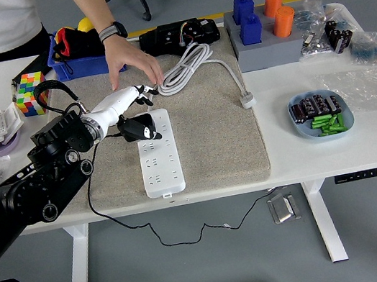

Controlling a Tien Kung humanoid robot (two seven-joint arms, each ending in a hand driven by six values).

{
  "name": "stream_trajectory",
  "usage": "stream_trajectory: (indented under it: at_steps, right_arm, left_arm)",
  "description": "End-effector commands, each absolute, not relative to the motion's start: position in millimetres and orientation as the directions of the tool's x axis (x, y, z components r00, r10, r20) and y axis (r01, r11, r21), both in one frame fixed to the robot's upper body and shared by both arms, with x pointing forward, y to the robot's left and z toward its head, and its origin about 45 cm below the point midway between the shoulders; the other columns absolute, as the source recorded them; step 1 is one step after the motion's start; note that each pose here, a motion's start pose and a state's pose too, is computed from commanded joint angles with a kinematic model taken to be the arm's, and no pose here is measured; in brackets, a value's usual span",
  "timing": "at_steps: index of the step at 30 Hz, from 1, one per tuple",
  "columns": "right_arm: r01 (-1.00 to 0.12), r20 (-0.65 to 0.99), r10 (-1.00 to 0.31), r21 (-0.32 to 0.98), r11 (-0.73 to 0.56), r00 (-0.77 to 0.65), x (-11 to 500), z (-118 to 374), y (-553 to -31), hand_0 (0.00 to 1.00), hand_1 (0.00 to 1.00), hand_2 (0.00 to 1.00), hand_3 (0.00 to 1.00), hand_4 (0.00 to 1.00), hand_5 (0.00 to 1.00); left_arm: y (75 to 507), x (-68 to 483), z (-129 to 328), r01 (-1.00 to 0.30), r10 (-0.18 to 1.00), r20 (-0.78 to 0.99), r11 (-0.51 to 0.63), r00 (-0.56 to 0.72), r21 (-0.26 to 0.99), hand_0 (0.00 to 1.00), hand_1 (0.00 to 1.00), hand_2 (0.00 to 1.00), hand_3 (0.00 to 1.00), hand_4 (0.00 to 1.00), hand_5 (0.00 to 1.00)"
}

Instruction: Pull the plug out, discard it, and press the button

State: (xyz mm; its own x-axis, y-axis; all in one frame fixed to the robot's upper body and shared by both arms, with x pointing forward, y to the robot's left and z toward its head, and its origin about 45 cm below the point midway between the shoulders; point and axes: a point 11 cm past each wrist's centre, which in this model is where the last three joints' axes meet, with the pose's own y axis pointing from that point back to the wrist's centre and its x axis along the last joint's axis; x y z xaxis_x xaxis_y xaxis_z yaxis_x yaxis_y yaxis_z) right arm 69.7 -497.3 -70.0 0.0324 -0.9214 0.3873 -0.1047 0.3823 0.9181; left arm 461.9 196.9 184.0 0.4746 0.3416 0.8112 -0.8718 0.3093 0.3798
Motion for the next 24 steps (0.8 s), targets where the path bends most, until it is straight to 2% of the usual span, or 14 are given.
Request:
stream_trajectory:
  at_steps: [15, 16, 22, 23, 24]
  right_arm:
    - [-0.107, 0.386, -0.922, 0.918, 0.381, 0.025, 70.6, -70.1, -496.8, 0.767, 0.729, 0.724, 0.713, 0.883, 0.658]
    - [-0.107, 0.385, -0.922, 0.918, 0.381, 0.025, 70.6, -70.1, -496.9, 0.767, 0.729, 0.724, 0.713, 0.883, 0.658]
    - [-0.106, 0.386, -0.922, 0.918, 0.382, 0.023, 69.9, -70.2, -497.1, 0.767, 0.729, 0.724, 0.713, 0.883, 0.658]
    - [-0.106, 0.386, -0.922, 0.918, 0.381, 0.023, 70.0, -70.2, -497.0, 0.767, 0.729, 0.724, 0.713, 0.874, 0.66]
    - [-0.106, 0.385, -0.923, 0.919, 0.381, 0.023, 70.2, -70.3, -496.8, 0.767, 0.729, 0.724, 0.713, 0.874, 0.66]
  left_arm:
    - [204.9, 469.5, 179.0, -0.881, 0.311, 0.83, 0.265, 0.463, 0.391, 0.74, 0.619, 0.609, 0.757, 0.879, 0.002]
    - [204.8, 469.6, 178.6, -0.88, 0.309, 0.83, 0.264, 0.464, 0.394, 0.702, 0.57, 0.536, 0.695, 0.857, 0.002]
    - [204.3, 470.1, 176.7, -0.874, 0.294, 0.829, 0.255, 0.477, 0.413, 0.702, 0.57, 0.536, 0.695, 0.857, 0.002]
    - [204.3, 470.2, 176.6, -0.874, 0.293, 0.828, 0.254, 0.478, 0.414, 0.667, 0.53, 0.505, 0.605, 0.813, 0.002]
    - [204.2, 470.5, 176.7, -0.874, 0.293, 0.828, 0.253, 0.477, 0.414, 0.667, 0.53, 0.505, 0.605, 0.813, 0.002]
